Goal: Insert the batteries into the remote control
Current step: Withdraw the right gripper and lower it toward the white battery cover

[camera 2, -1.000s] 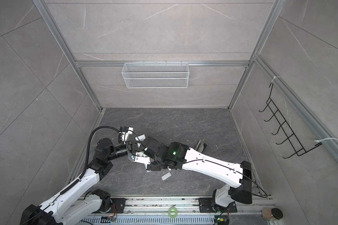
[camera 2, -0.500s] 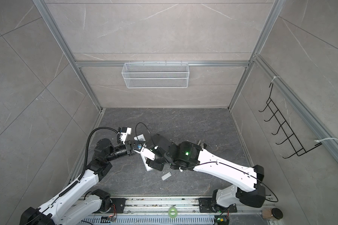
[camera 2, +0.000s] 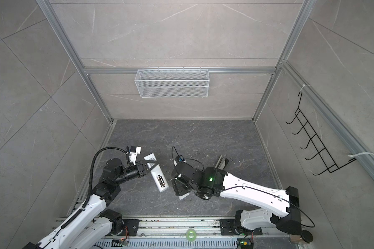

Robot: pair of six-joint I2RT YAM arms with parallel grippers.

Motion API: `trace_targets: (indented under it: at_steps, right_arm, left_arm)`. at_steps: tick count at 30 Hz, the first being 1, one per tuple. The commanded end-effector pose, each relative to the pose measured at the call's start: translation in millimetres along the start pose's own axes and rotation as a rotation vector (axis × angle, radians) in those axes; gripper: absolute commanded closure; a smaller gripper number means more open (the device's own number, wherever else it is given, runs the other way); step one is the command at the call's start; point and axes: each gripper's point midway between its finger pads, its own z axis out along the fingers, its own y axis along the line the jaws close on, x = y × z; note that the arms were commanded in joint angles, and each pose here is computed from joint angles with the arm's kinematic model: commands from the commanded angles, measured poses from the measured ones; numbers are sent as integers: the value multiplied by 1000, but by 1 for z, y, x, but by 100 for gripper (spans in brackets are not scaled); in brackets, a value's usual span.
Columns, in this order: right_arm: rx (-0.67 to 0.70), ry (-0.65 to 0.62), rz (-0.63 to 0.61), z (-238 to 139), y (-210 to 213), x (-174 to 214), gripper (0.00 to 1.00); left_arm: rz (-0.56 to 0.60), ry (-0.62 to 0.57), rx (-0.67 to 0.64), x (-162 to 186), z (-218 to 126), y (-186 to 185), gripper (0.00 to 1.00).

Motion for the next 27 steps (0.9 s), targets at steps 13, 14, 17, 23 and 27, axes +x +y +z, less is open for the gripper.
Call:
trace_targets:
  at_steps: [13, 14, 17, 23, 27]
  right_arm:
    - [105, 180, 402, 92, -8, 53, 24]
    - [114, 185, 401, 97, -8, 54, 24]
    - [127, 188, 426, 110, -14, 62, 25]
    - [144, 184, 486, 122, -29, 74, 23]
    - [141, 186, 511, 129, -37, 74, 22]
  left_arm:
    - [179, -46, -143, 6, -25, 17, 100]
    - [179, -48, -143, 6, -26, 17, 100]
    - [186, -52, -149, 7, -27, 18, 100]
    - [194, -51, -158, 5, -26, 19, 100]
    - [186, -46, -158, 5, -23, 22, 100]
